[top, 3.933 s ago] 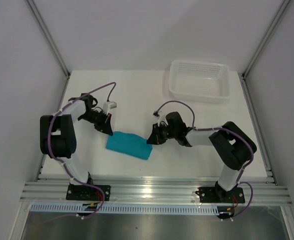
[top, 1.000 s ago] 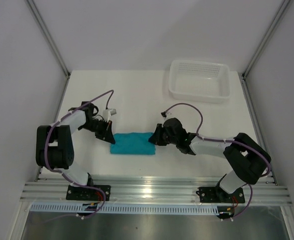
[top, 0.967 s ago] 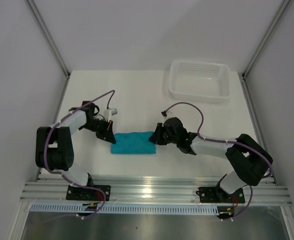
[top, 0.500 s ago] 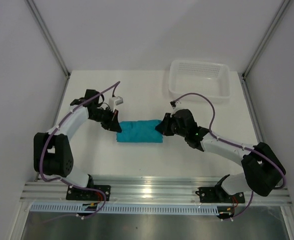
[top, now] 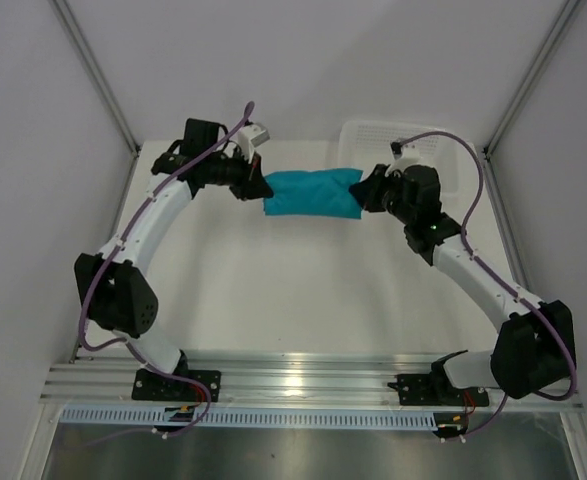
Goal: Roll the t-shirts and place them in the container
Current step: Place the rolled tshirt into the container
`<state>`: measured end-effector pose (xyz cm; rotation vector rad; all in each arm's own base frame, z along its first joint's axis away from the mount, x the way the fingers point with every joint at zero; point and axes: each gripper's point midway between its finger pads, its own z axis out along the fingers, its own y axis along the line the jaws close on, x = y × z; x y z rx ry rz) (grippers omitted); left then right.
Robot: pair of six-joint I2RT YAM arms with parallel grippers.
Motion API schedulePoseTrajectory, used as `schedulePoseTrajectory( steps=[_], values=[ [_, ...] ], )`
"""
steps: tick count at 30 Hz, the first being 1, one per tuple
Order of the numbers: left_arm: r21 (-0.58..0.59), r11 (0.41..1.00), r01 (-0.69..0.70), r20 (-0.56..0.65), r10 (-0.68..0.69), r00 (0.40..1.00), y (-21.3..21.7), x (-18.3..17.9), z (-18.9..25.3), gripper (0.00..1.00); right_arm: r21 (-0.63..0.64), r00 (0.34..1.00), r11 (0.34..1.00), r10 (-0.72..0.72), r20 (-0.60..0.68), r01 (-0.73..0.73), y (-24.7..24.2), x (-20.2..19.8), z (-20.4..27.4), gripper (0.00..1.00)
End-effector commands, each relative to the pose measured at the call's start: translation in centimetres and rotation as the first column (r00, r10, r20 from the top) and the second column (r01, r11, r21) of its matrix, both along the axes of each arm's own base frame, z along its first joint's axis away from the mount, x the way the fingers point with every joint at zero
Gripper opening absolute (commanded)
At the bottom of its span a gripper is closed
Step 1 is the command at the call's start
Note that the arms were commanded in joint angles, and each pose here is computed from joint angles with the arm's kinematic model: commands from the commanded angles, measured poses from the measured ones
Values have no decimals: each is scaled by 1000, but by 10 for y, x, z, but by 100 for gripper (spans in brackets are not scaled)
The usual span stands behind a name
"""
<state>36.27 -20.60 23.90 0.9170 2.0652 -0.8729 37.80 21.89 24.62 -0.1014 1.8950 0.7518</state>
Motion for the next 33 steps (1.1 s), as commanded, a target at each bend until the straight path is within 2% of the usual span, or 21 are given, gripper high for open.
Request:
schedulePoseTrajectory(
  steps=[1, 2, 3, 5, 9, 10, 12, 13, 14, 16, 18, 22, 23, 26, 33],
  values=[
    [-70, 997, 15, 86, -9, 996, -41, 30, 30, 1, -71, 995, 996, -42, 91, 49, -27, 38, 16, 0],
    [-82, 996, 17, 130, -7, 992, -49, 40, 45, 1, -83, 990, 995, -49, 129, 60, -32, 48, 27, 0],
    [-77, 997, 19, 108, -11, 994, -57, 49, 32, 1, -89, 988, 992, -79, 129, 91, -44, 62, 22, 0],
    [-99, 995, 17, 114, -6, 993, -75, 66, 35, 1, -95, 981, 987, -117, 154, 132, -61, 87, 27, 0],
    [-130, 991, 18, 192, 8, 981, -101, 96, 50, 1, -84, 968, 981, -159, 193, 178, -82, 120, 37, 0],
    [-144, 989, 30, 229, 4, 973, -112, 101, 65, 0, -94, 969, 976, -180, 172, 198, -92, 132, 24, 0],
    [-126, 992, 22, 210, 5, 978, -125, 120, 41, 1, -99, 961, 971, -197, 195, 219, -98, 147, 28, 0],
    [-154, 988, 33, 273, 11, 962, -136, 126, 67, 1, -112, 956, 964, -215, 201, 241, -104, 154, 25, 0],
    [-147, 989, 24, 258, 15, 966, -143, 139, 47, 1, -125, 956, 960, -228, 184, 253, -110, 163, 13, 0],
    [-178, 984, 10, 304, 45, 952, -155, 152, 63, 1, -128, 947, 952, -251, 199, 280, -117, 175, 13, 0],
    [-195, 981, 3, 297, 56, 953, -167, 164, 51, 1, -137, 941, 943, -273, 201, 303, -127, 189, 1, 0],
    [-198, 980, -3, 316, 67, 946, -185, 175, 35, 1, -198, 931, 922, -287, 227, 332, -136, 218, -22, 0],
    [-201, 980, -1, 324, 67, 944, -187, 177, 34, 1, -239, 938, 916, -275, 211, 322, -137, 226, -42, 0],
    [-199, 980, 1, 333, 67, 941, -191, 181, 28, 1, -290, 943, 903, -268, 196, 317, -141, 237, -58, 0],
    [-171, 985, -3, 298, 54, 953, -191, 182, 2, 1, -335, 968, 908, -234, 95, 252, -137, 231, -110, 0]
  ],
)
